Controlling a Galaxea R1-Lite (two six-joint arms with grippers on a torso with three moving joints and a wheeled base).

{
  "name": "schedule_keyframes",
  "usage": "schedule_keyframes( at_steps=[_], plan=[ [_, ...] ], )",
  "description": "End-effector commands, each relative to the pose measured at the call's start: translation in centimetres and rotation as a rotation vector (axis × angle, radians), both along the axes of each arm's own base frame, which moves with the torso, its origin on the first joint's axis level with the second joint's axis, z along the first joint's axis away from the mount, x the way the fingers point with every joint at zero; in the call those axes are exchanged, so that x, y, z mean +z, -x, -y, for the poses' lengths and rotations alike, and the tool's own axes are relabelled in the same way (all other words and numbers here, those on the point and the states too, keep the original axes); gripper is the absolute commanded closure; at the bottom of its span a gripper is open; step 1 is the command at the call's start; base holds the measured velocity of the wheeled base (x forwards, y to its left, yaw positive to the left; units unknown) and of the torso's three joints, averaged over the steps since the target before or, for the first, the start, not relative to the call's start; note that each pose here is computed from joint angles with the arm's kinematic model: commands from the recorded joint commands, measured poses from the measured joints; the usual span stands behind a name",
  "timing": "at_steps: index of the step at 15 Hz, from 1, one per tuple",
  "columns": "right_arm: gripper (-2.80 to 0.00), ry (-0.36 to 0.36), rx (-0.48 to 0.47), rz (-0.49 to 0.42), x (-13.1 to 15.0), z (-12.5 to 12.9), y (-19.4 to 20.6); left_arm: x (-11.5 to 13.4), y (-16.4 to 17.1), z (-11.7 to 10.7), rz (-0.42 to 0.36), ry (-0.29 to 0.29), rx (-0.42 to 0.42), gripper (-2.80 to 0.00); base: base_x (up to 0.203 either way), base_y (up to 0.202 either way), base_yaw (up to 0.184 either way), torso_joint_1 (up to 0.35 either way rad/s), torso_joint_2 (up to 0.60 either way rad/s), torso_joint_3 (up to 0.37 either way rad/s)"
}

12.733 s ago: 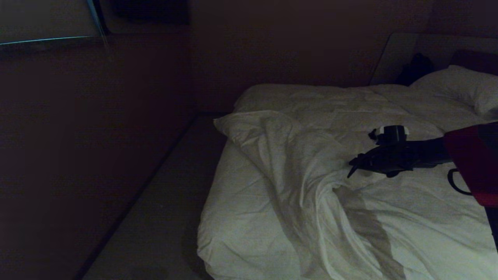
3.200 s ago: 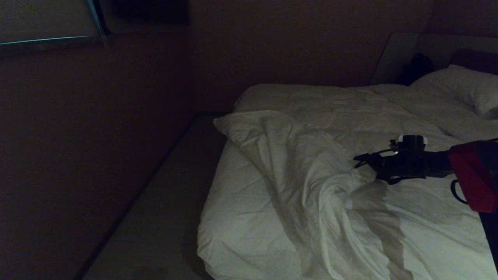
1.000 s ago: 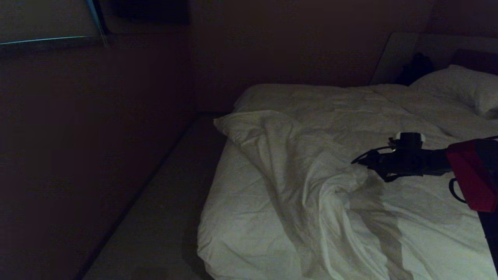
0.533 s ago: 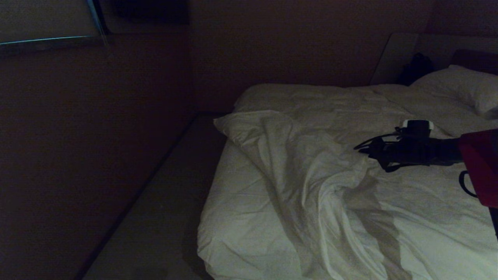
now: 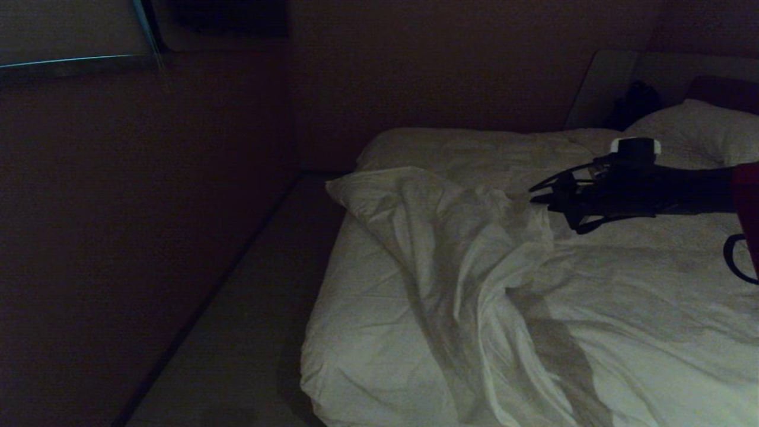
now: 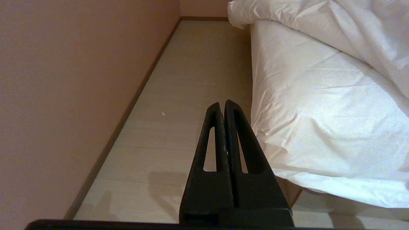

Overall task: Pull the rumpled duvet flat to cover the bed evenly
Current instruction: Flatten the corners of the folded blanket

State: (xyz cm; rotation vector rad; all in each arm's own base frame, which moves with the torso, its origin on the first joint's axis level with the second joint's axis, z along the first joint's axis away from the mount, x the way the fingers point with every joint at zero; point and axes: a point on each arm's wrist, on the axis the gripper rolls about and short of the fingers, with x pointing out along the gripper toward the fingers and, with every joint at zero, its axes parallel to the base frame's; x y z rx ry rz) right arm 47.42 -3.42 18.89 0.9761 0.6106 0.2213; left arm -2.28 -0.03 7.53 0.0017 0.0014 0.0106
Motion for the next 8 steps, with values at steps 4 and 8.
schedule_keyframes(
  at_steps=[4, 8],
  plan=[
    [0.0, -0.028, 0.073, 0.021, 5.1, -4.0, 4.0, 0.0, 0.0, 0.0, 0.0, 0.0, 0.0, 0.0, 0.0, 0.0, 0.0, 0.0, 0.0, 0.0],
    [0.0, -0.025, 0.166, 0.048, 7.2, -7.8, 7.1, 0.0, 0.0, 0.0, 0.0, 0.0, 0.0, 0.0, 0.0, 0.0, 0.0, 0.0, 0.0, 0.0]
  ],
)
